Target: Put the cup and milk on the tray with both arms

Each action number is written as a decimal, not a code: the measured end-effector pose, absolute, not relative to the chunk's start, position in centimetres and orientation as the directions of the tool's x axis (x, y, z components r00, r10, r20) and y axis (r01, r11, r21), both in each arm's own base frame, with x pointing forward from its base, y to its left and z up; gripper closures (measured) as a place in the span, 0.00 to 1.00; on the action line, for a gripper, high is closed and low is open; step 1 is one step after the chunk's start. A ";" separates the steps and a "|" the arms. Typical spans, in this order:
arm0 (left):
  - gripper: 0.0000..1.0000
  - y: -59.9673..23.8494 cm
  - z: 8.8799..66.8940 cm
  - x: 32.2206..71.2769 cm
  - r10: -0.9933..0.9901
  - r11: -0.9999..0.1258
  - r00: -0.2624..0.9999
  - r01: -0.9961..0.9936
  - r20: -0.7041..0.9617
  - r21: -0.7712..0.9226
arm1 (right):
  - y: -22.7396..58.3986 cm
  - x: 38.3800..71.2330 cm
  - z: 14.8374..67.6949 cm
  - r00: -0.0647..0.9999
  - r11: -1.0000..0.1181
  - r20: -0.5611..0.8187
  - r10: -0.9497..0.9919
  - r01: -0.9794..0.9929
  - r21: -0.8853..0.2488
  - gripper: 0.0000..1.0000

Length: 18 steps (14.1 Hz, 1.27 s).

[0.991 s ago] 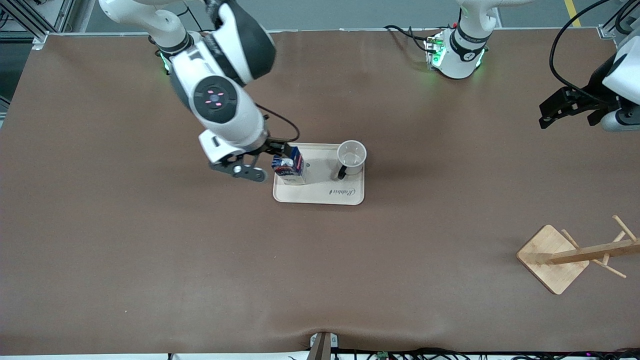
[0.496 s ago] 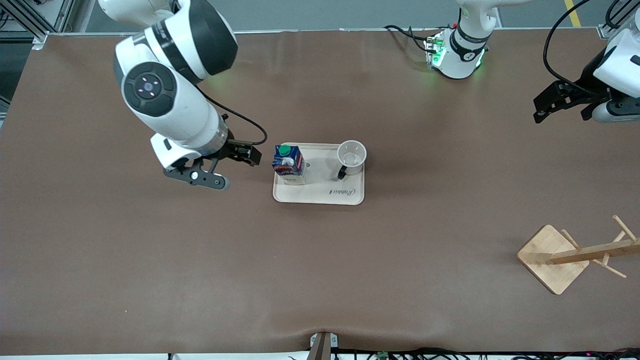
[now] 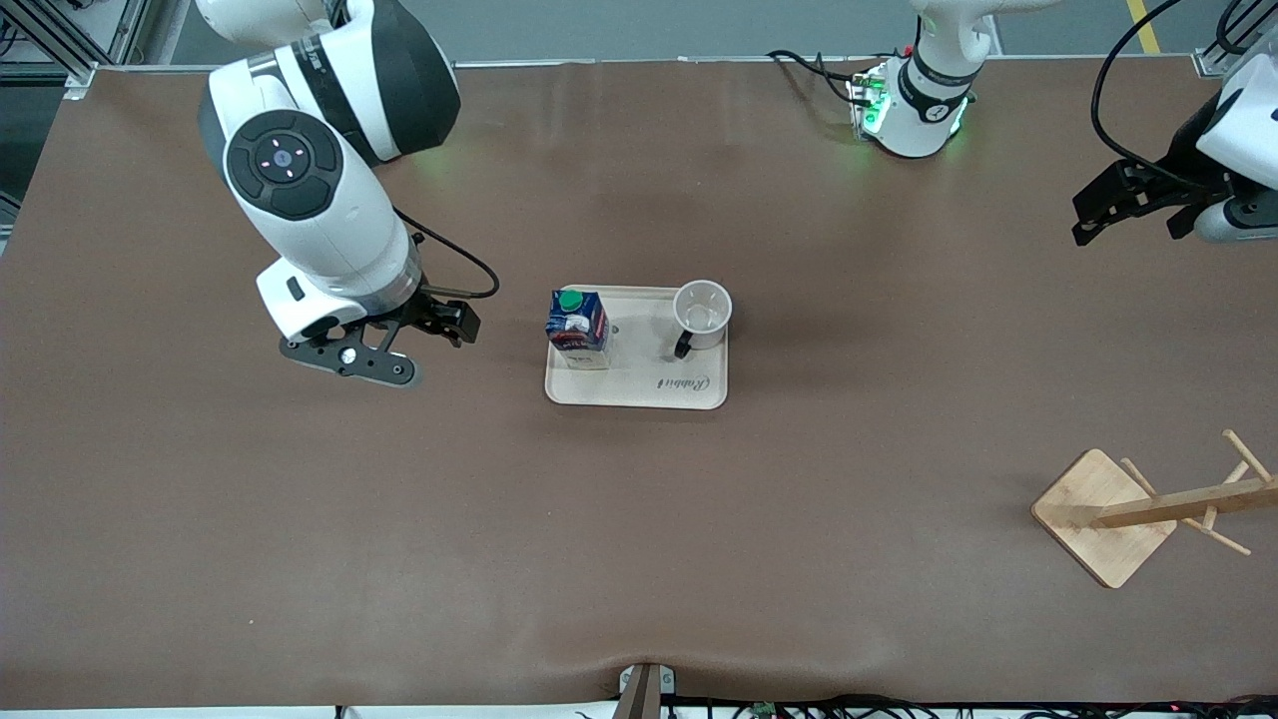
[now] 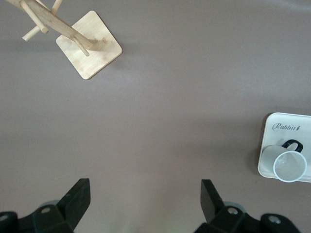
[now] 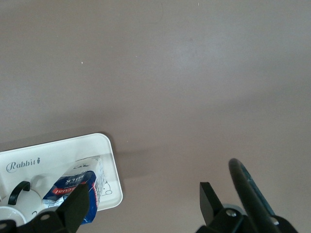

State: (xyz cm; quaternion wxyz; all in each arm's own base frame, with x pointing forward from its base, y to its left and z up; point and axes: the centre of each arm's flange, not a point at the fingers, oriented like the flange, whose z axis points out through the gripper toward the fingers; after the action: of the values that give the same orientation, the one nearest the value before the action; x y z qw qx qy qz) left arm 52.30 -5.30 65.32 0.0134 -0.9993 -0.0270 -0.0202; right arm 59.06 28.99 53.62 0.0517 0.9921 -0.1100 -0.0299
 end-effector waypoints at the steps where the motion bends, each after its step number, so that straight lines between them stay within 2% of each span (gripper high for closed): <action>1: 0.00 -5.1 65.3 52.3 0.057 -0.998 0.998 0.058 0.041 -0.025 | 28.8 59.0 54.4 0.977 -0.974 -0.039 -0.210 -0.205 0.100 0.00; 5: 0.00 -4.8 65.3 52.3 0.062 -0.998 0.997 0.063 0.041 -0.025 | 25.8 58.9 58.5 0.996 -0.994 0.004 -0.087 -0.087 0.064 0.00; 8: 0.00 -4.9 65.3 52.3 0.062 -0.998 0.997 0.063 0.041 -0.025 | 23.8 59.6 58.9 0.997 -0.992 0.026 -0.071 -0.074 0.105 0.00; 12: 0.00 -4.9 65.5 52.2 0.061 -0.998 0.997 0.063 0.045 -0.025 | 18.4 60.4 61.0 0.999 -0.995 0.038 -0.018 -0.022 0.099 0.00; 18: 0.00 -5.0 65.9 52.0 0.061 -0.998 0.997 0.062 0.052 -0.026 | 10.4 58.6 61.6 0.992 -0.989 0.028 0.123 0.120 0.087 0.00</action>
State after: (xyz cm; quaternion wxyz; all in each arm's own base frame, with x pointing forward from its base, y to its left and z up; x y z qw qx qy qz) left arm 52.01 -4.95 65.86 0.0136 -0.9991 -0.0308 -0.0256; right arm 58.61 10.37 61.63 0.0428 0.9971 0.0608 0.0164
